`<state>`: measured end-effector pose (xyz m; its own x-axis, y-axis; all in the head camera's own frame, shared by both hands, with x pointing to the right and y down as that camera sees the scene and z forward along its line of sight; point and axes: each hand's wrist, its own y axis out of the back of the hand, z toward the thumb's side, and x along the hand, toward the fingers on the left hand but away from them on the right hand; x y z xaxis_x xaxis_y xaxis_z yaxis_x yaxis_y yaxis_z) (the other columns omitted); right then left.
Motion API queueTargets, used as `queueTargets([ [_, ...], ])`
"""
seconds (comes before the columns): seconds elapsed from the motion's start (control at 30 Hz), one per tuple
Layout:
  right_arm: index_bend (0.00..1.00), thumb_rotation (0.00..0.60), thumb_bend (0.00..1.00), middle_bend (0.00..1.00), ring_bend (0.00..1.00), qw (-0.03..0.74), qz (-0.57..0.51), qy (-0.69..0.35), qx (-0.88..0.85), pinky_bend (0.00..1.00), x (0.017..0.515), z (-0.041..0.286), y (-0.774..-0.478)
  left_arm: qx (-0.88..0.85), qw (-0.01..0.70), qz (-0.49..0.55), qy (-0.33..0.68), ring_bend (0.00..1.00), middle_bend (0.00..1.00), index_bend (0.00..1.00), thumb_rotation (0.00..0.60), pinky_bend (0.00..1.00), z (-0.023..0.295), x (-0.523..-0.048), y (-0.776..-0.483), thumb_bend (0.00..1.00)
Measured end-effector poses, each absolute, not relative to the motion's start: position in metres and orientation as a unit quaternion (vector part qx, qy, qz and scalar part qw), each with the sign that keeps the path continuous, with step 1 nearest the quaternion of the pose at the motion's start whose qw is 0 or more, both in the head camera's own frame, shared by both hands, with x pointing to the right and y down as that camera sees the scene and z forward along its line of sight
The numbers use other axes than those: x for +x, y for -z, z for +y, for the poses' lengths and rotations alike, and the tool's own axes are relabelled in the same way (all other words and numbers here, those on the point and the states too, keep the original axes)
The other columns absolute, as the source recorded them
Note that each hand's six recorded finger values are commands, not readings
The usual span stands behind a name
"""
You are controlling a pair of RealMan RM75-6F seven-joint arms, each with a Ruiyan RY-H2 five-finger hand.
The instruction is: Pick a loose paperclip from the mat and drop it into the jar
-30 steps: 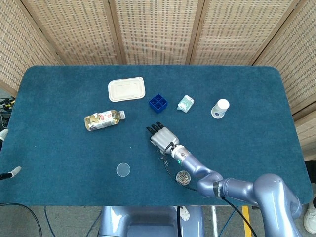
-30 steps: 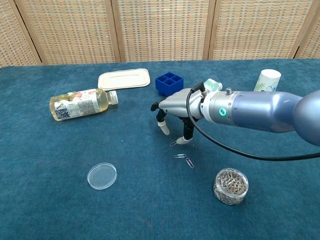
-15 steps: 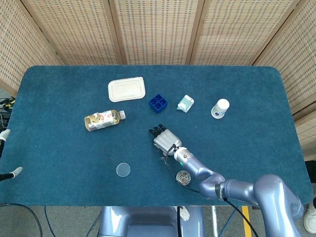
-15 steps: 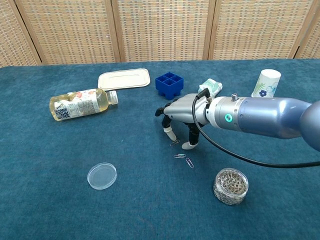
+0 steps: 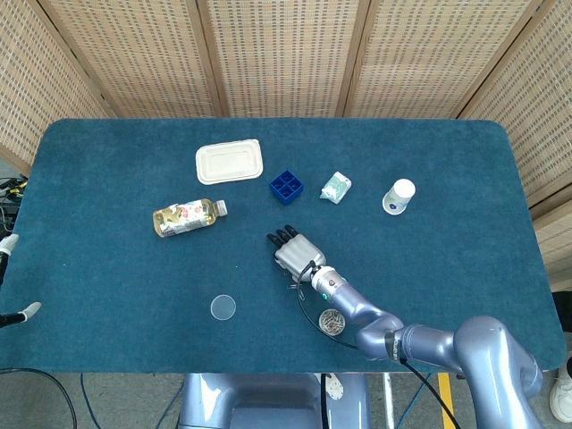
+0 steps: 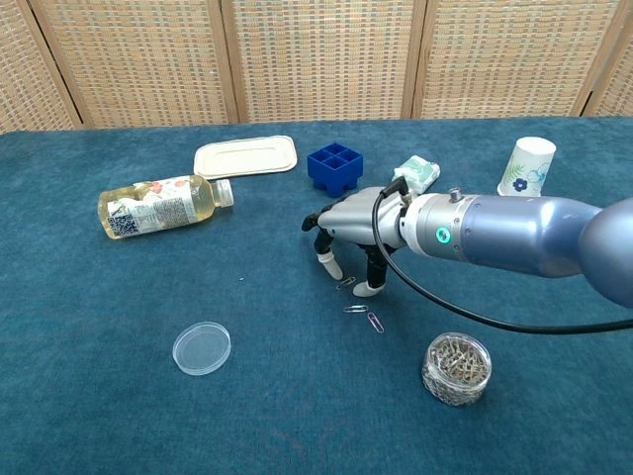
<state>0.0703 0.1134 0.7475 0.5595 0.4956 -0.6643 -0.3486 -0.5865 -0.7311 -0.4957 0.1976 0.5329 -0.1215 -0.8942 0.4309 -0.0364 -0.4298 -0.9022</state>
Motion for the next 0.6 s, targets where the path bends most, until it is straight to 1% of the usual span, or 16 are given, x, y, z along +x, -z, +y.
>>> queueTargets([
  [0.2, 0.48, 0.6, 0.29, 0.04, 0.0, 0.45, -0.045, -0.475, -0.755, 0.0, 0.0711, 0.1125, -0.7522, -0.567, 0.341, 0.411, 0.627, 0.0, 0.0, 0.0, 0.6, 0.0, 0.1975, -0.4965, -0.5328, 0.0],
  [0.27, 0.49, 0.6, 0.29, 0.04, 0.0, 0.45, -0.043, -0.476, -0.754, 0.0, 0.0715, 0.113, -0.7528, -0.568, 0.341, 0.41, 0.627, 0.0, 0.0, 0.0, 0.6, 0.0, 0.1973, -0.4963, -0.5331, 0.0],
  [0.4, 0.54, 0.6, 0.31, 0.03, 0.0, 0.45, -0.043, -0.475, -0.755, 0.0, 0.0713, 0.1138, -0.7526, -0.568, 0.341, 0.41, 0.627, 0.0, 0.0, 0.0, 0.6, 0.0, 0.1971, -0.4961, -0.533, 0.0],
  [0.6, 0.55, 0.6, 0.34, 0.03, 0.0, 0.449, -0.041, -0.477, -0.754, 0.0, 0.072, 0.1155, -0.7542, -0.567, 0.342, 0.411, 0.626, 0.0, 0.0, 0.0, 0.6, 0.0, 0.1975, -0.4958, -0.5322, 0.0],
])
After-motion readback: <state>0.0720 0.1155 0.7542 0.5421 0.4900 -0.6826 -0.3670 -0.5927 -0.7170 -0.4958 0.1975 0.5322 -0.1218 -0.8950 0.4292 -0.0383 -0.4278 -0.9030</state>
